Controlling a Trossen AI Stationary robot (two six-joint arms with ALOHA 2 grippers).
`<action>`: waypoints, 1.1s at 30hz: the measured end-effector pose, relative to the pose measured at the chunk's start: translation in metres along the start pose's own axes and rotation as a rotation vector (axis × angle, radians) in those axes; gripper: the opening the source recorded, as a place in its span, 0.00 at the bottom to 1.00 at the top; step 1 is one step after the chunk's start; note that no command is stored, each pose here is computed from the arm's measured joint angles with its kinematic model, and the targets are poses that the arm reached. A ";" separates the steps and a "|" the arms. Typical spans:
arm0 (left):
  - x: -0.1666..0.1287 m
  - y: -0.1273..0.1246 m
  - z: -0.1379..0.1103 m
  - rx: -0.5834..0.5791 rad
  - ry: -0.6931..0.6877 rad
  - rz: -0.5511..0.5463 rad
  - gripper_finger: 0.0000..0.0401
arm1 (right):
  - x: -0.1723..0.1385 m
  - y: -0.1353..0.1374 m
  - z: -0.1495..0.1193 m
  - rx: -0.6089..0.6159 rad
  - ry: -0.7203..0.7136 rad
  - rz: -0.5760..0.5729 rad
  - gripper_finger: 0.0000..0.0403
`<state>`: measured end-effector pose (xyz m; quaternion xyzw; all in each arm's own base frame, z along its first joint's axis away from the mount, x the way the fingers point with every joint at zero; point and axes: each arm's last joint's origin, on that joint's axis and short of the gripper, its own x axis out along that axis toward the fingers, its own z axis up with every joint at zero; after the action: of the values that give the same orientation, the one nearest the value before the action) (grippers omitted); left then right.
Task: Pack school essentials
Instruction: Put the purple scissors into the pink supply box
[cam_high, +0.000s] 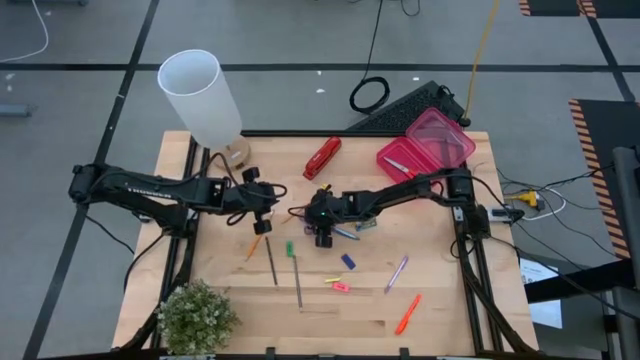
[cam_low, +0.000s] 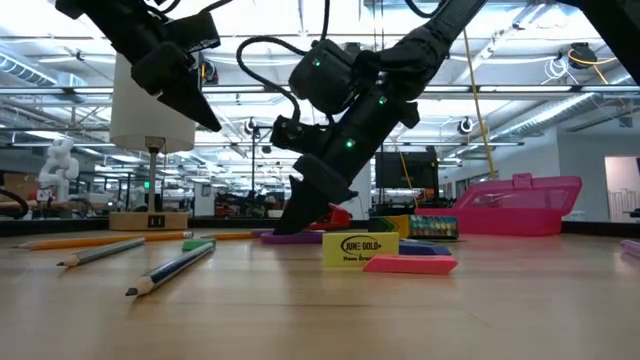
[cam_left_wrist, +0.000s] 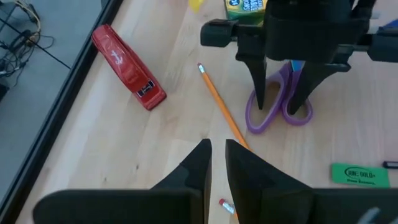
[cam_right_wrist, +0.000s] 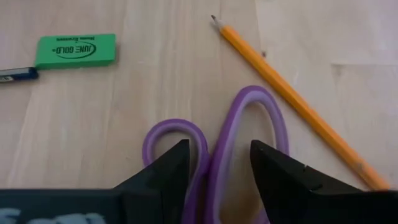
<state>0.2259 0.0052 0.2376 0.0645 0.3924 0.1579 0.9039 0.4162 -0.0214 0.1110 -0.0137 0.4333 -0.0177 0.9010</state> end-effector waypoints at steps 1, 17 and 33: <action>0.000 0.000 0.000 0.000 -0.001 0.000 0.13 | 0.001 -0.001 -0.001 0.016 0.006 0.011 0.38; 0.000 -0.001 0.002 -0.011 -0.022 -0.021 0.13 | -0.003 -0.004 0.004 0.066 -0.037 0.059 0.19; 0.000 -0.001 0.003 -0.063 -0.028 -0.031 0.13 | -0.113 -0.001 0.025 0.024 -0.161 0.064 0.19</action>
<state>0.2287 0.0041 0.2391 0.0322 0.3757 0.1553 0.9131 0.3652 -0.0168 0.2143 0.0094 0.3596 0.0073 0.9330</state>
